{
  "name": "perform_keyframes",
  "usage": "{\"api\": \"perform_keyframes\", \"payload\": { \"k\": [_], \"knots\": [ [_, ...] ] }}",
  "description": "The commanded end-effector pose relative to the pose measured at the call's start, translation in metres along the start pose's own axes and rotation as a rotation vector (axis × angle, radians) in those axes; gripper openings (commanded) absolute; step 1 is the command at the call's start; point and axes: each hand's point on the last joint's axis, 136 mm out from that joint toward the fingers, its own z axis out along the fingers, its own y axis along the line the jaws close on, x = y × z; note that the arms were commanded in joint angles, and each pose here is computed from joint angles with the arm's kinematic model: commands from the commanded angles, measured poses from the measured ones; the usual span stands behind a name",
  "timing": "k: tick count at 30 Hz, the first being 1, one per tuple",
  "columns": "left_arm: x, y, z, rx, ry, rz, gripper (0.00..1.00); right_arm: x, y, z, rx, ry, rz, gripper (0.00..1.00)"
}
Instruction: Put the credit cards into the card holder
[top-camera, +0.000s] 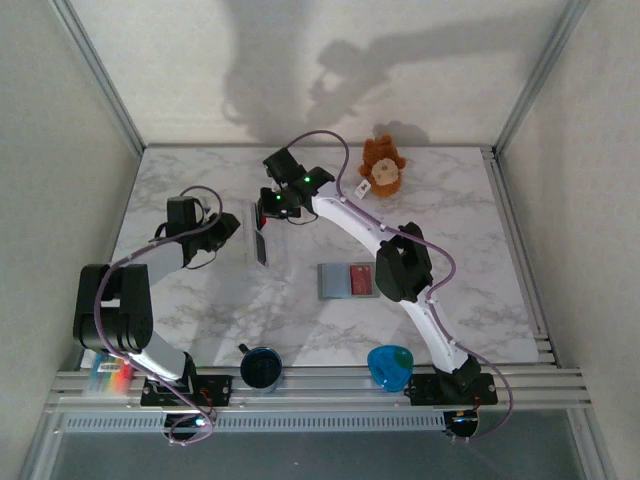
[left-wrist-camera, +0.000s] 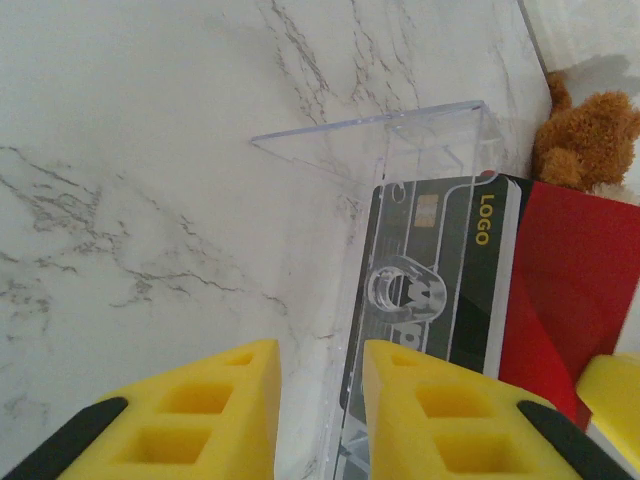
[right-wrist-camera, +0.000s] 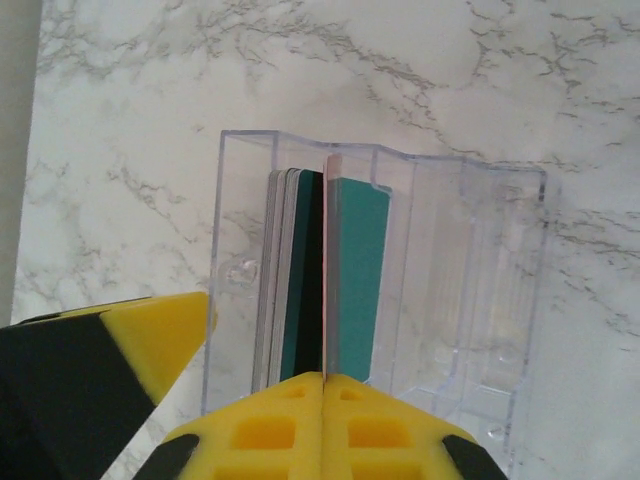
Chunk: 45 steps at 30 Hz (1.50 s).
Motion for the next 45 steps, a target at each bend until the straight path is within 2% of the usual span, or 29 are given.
{"api": "perform_keyframes", "payload": {
  "k": [1,8,15,20,25,29,34,40,45],
  "knots": [
    [-0.009,-0.020,-0.013,0.026,-0.031,0.045,0.28,0.008,-0.004,-0.005,0.061,0.013,-0.022,0.00],
    [-0.010,-0.041,-0.040,0.041,-0.060,0.072,0.34,-0.006,0.001,-0.061,0.088,-0.096,-0.064,0.00],
    [0.004,-0.070,-0.071,0.096,-0.065,0.124,0.37,0.005,-0.009,-0.119,0.047,-0.172,-0.104,0.00],
    [0.042,-0.102,-0.072,0.155,0.022,0.203,0.40,0.036,-0.040,-0.164,0.036,-0.178,-0.136,0.00],
    [0.097,-0.126,-0.062,0.212,0.163,0.257,0.40,0.079,-0.107,-0.200,0.027,-0.174,-0.091,0.00],
    [0.141,-0.137,-0.055,0.240,0.251,0.296,0.41,0.120,-0.150,-0.205,-0.037,-0.113,-0.012,0.00],
    [0.188,-0.125,-0.034,0.199,0.341,0.303,0.41,0.152,-0.181,-0.187,-0.153,-0.064,0.109,0.00],
    [0.232,-0.110,0.007,0.118,0.457,0.318,0.35,0.162,-0.188,-0.156,-0.271,-0.009,0.144,0.00],
    [0.241,-0.101,0.034,0.030,0.470,0.351,0.30,0.165,-0.193,-0.136,-0.305,0.029,0.164,0.00]
  ]
}}
